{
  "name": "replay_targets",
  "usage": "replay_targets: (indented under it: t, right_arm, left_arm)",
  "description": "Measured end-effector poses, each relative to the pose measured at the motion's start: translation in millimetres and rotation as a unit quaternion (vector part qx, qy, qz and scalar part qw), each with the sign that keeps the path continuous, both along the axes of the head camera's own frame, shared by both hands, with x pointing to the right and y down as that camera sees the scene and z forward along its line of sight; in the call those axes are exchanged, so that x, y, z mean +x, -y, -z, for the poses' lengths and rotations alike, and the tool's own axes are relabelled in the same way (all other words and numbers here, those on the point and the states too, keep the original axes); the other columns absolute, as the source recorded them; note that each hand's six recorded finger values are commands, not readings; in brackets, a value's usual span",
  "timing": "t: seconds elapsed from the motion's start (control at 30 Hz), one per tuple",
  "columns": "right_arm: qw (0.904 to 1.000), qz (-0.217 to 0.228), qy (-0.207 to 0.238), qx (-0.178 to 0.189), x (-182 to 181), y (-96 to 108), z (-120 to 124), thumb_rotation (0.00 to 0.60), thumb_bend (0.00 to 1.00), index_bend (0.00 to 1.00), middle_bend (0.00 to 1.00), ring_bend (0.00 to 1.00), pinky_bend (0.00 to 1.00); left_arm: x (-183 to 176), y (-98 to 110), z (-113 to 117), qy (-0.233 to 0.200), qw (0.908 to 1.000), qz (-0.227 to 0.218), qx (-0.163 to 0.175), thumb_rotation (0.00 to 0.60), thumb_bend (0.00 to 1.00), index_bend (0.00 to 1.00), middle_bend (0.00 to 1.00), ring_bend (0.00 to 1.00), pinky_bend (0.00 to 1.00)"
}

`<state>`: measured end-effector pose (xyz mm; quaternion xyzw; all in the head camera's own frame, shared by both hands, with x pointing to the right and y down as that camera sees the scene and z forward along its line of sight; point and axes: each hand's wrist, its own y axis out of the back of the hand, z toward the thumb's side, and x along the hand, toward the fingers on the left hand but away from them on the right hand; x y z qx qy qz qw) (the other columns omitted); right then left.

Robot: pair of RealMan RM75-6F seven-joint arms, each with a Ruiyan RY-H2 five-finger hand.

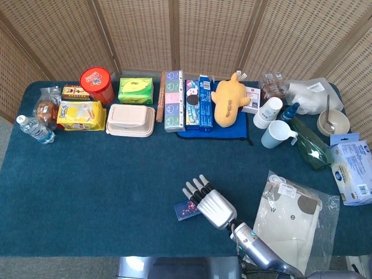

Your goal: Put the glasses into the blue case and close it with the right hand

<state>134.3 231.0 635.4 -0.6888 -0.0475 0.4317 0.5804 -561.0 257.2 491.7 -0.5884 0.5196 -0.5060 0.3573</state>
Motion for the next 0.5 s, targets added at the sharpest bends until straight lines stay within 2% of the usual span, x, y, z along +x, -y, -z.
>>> replay_targets:
  t: [0.5]
  right_arm:
    - [0.9989, 0.012, -0.026, -0.038, -0.1, -7.2, -1.6, 0.6, 0.35, 0.0, 0.0, 0.0, 0.09]
  left_arm:
    - [1.1, -0.2, -0.5, 0.001, 1.0, -0.002, -0.003, 0.6, 0.35, 0.16, 0.19, 0.14, 0.21]
